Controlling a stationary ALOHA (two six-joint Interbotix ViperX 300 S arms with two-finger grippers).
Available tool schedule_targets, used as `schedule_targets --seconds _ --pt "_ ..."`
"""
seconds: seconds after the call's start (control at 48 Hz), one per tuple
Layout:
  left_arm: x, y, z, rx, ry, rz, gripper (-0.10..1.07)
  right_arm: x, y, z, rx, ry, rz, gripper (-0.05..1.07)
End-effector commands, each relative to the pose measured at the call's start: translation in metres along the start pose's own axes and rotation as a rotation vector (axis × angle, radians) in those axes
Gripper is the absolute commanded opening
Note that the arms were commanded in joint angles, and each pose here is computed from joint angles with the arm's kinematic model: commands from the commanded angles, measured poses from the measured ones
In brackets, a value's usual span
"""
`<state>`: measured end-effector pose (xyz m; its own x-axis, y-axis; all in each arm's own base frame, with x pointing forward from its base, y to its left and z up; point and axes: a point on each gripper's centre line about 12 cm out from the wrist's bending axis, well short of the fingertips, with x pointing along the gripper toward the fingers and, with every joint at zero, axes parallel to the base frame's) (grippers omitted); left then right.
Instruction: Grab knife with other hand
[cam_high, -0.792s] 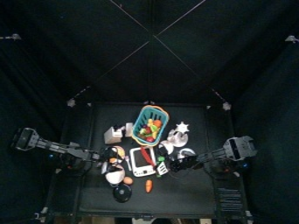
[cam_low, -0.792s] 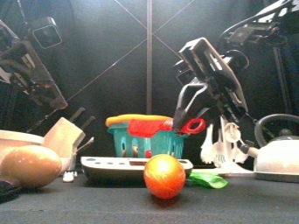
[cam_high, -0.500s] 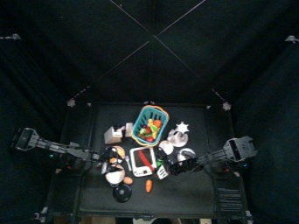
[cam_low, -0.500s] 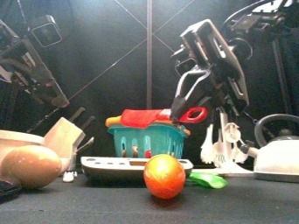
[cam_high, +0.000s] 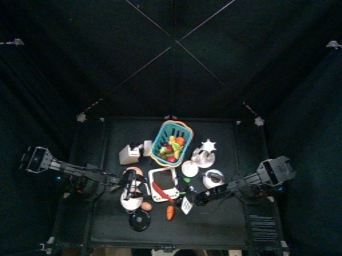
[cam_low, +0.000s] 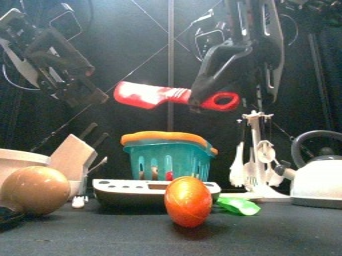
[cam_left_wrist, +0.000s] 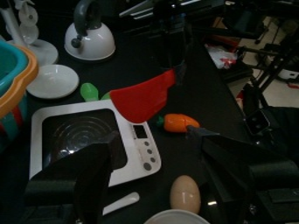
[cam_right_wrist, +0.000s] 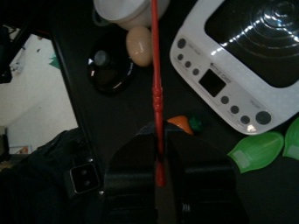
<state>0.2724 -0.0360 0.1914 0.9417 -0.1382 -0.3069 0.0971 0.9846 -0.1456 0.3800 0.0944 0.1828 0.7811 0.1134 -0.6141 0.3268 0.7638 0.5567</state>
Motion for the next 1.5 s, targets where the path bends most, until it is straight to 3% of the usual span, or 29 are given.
schedule_targets --seconds 0.0,0.25,0.479,0.667,0.833,0.979,1.479 --pt "0.01 -0.001 0.013 0.001 -0.042 -0.006 0.96 -0.012 0.013 0.013 -0.021 -0.036 0.056 0.32" --pt "0.029 0.003 0.019 -0.013 -0.062 0.007 0.96 -0.011 0.011 0.011 -0.037 -0.025 0.063 0.32" --pt "0.034 0.003 0.023 -0.018 -0.073 0.007 0.93 -0.009 0.006 0.005 -0.033 -0.011 0.05 0.32" --pt "0.038 0.004 0.021 -0.02 -0.064 0.009 0.73 -0.01 0.005 0.006 -0.038 -0.012 0.05 0.32" --pt "0.039 0.003 0.019 -0.019 -0.056 0.007 0.56 -0.016 0.009 0.008 -0.056 -0.001 0.113 0.32" --pt "0.038 0.002 0.019 -0.014 -0.058 0.002 0.56 -0.021 0.006 0.012 -0.075 0.006 0.158 0.32" --pt "0.037 0.002 0.018 -0.018 -0.056 0.002 0.58 -0.028 -0.02 0.014 -0.092 0.037 0.188 0.33"
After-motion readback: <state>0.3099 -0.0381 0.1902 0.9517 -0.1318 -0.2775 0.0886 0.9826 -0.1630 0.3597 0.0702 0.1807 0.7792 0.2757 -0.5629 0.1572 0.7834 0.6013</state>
